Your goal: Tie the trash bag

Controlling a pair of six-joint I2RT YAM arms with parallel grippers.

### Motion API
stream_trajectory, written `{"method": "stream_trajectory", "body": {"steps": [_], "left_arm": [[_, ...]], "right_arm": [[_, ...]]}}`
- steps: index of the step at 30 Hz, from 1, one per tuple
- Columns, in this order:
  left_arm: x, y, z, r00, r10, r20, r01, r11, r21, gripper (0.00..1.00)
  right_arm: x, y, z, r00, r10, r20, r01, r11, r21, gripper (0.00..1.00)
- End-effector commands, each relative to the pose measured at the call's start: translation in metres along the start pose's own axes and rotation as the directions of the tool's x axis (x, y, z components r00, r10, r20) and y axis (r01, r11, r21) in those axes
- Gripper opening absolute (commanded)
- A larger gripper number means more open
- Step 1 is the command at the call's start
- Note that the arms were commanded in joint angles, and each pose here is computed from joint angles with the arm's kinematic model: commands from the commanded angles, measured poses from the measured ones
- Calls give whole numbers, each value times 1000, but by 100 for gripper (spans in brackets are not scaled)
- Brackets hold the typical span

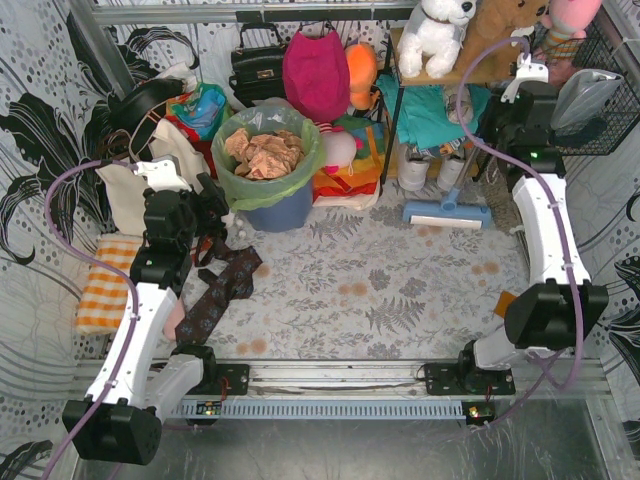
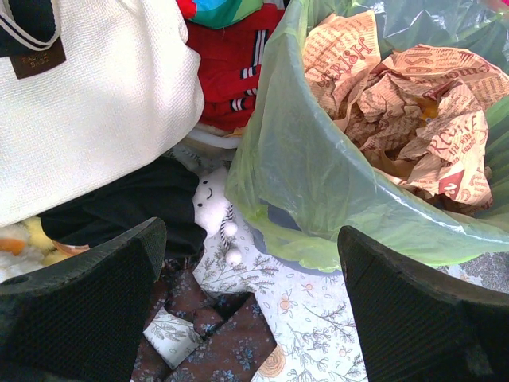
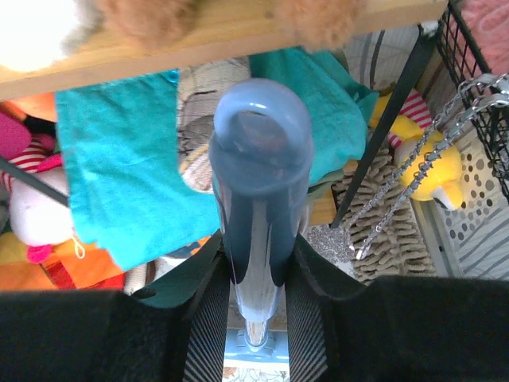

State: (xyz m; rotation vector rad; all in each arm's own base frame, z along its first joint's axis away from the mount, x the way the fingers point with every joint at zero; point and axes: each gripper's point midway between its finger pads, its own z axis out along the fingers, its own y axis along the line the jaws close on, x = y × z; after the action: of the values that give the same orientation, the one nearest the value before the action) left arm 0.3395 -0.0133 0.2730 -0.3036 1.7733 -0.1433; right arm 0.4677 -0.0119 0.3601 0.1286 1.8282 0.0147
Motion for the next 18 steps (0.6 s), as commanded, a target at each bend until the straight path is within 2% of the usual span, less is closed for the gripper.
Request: {"method": "stream_trajectory", "body": {"steps": [1,8,16,18], "left_arm": [[-13,2,-2,998,10,57,-10,1000,-4,98],[-15,3,-4,998,13,68,-13,1000,-7,98],[-18,4,-7,997,15,81,-14,1000,-13,98],[-20,3,-9,996,16,90,-15,1000,-7,98]], "right_arm": [[-18,-8,20,996,59,64,-57,998,-37,0],[-12,-19,41,994,59,87,-56,998,-36,0],[-32,-19,56,989,32,142,-25,999,-47,0],[-27,-19,65,991,32,126,-26,999,-47,6]]}}
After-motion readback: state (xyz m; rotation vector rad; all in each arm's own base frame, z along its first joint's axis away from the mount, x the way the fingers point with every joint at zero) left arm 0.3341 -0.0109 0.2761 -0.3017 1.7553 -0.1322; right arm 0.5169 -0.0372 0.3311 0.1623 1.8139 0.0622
